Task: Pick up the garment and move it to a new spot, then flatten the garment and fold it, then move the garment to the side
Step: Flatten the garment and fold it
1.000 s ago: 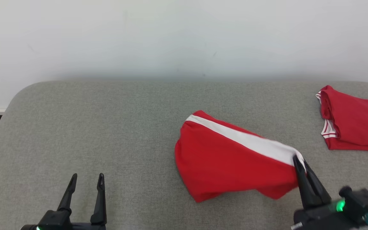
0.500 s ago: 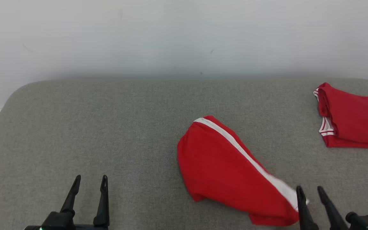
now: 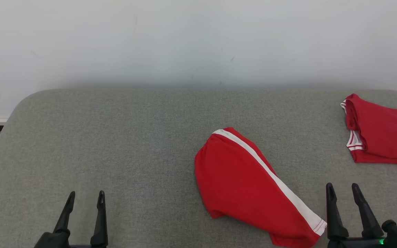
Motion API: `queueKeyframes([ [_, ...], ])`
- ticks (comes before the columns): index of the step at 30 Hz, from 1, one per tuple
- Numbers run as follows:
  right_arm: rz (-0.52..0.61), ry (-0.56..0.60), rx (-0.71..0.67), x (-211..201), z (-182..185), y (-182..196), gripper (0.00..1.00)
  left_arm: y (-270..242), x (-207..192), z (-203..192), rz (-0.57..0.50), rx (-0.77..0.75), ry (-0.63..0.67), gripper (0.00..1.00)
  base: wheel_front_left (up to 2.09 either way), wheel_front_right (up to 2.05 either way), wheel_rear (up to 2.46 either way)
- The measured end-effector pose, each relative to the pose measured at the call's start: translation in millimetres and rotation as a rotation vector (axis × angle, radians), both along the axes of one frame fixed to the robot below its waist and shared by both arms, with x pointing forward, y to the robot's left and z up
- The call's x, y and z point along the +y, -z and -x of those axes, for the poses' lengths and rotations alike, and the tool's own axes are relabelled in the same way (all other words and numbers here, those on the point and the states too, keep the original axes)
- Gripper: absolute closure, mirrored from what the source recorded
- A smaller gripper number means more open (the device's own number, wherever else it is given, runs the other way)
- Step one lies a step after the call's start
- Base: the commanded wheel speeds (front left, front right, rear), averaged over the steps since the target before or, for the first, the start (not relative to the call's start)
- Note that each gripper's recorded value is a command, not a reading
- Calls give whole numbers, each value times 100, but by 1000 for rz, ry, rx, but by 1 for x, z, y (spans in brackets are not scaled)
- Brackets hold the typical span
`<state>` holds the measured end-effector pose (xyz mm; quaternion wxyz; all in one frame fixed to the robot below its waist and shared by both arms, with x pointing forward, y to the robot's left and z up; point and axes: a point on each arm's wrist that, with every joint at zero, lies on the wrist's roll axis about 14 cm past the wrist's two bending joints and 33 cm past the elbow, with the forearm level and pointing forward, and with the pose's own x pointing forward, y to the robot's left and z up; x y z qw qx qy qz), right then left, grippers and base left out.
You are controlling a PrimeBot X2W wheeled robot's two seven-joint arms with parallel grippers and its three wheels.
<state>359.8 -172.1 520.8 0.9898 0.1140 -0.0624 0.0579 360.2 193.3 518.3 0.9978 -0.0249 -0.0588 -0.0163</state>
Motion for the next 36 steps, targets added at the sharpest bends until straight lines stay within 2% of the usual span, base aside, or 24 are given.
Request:
queueKeyframes([
  [10, 4, -34, 28, 16, 3, 10, 0, 5, 11, 7, -15, 16, -31, 0, 0, 0, 0],
  [14, 3, -21, 51, 12, -1, 17, 0, -1, 10, -13, -32, 3, 0, 0, 0, 0, 0],
  [20, -5, 16, 88, 2, -7, 29, 0, -40, -12, -66, -58, -51, 127, 0, 0, 0, 0],
  [22, -10, 43, 110, -6, -8, 35, 0, -58, -38, -93, -78, -62, 236, 0, 0, 0, 0],
  [26, -23, 79, 125, -15, -10, 40, 0, -71, -65, -123, -73, -36, 349, 0, 0, 0, 0],
  [28, -28, 101, 129, -21, -11, 41, 0, -79, -72, -140, -34, -27, 380, 0, 0, 0, 0],
  [36, -40, 186, 171, -46, -9, 53, 0, -57, -120, -185, -82, 126, 542, 0, 0, 0, 0],
])
